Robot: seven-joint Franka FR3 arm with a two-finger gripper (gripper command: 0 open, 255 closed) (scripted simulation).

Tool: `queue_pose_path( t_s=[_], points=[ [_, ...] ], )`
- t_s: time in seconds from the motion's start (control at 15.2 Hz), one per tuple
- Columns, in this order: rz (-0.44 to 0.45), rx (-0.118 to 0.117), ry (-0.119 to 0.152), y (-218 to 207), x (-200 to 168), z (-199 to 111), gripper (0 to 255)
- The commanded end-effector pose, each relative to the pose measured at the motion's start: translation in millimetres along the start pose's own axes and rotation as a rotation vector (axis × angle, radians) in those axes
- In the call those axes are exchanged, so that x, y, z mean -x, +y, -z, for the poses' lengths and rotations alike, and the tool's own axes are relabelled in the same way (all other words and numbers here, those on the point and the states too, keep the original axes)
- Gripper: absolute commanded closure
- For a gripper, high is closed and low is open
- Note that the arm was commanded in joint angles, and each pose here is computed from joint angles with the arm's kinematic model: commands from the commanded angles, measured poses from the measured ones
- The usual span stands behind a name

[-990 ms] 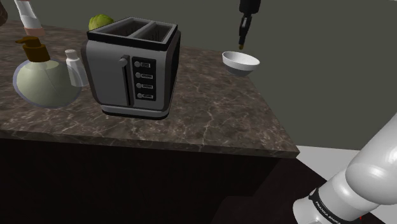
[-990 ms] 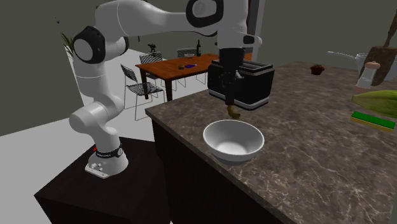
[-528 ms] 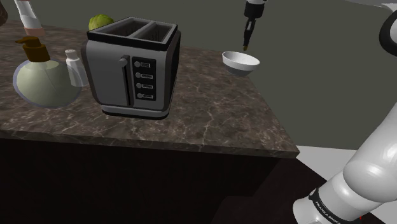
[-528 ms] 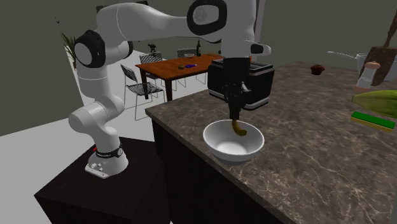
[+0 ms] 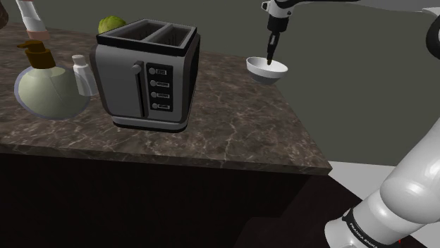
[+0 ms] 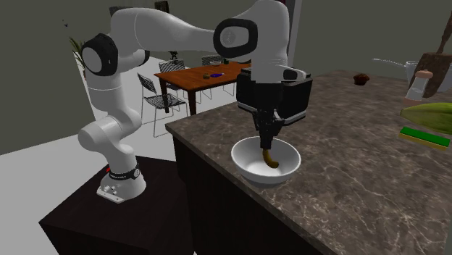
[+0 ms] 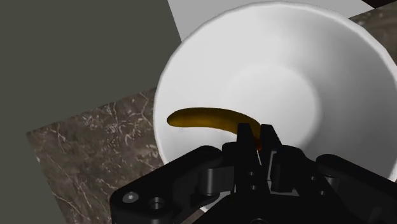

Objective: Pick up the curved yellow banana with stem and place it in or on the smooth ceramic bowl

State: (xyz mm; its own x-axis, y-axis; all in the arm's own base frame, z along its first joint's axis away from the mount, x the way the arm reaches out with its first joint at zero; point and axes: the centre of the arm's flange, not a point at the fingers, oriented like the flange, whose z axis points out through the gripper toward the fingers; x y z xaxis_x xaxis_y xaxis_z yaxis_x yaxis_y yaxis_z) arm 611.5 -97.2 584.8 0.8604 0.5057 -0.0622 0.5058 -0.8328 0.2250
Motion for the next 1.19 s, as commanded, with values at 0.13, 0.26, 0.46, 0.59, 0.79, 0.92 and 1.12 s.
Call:
queue_pose_path(
  t_s=[0.13,0.26,0.46,0.59,0.79,0.92,1.12],
  points=[
    [0.000,0.000,0.000,-3,-1,-14,255],
    [0.000,0.000,0.000,-3,-1,-14,255],
    [0.000,0.000,0.000,-3,-1,-14,255],
    [0.000,0.000,0.000,-3,-1,-14,255],
    [0.000,0.000,0.000,-3,-1,-14,0],
    [0.000,0.000,0.000,-3,-1,-14,0],
    [0.000,0.000,0.000,-3,-1,12,0]
  ],
)
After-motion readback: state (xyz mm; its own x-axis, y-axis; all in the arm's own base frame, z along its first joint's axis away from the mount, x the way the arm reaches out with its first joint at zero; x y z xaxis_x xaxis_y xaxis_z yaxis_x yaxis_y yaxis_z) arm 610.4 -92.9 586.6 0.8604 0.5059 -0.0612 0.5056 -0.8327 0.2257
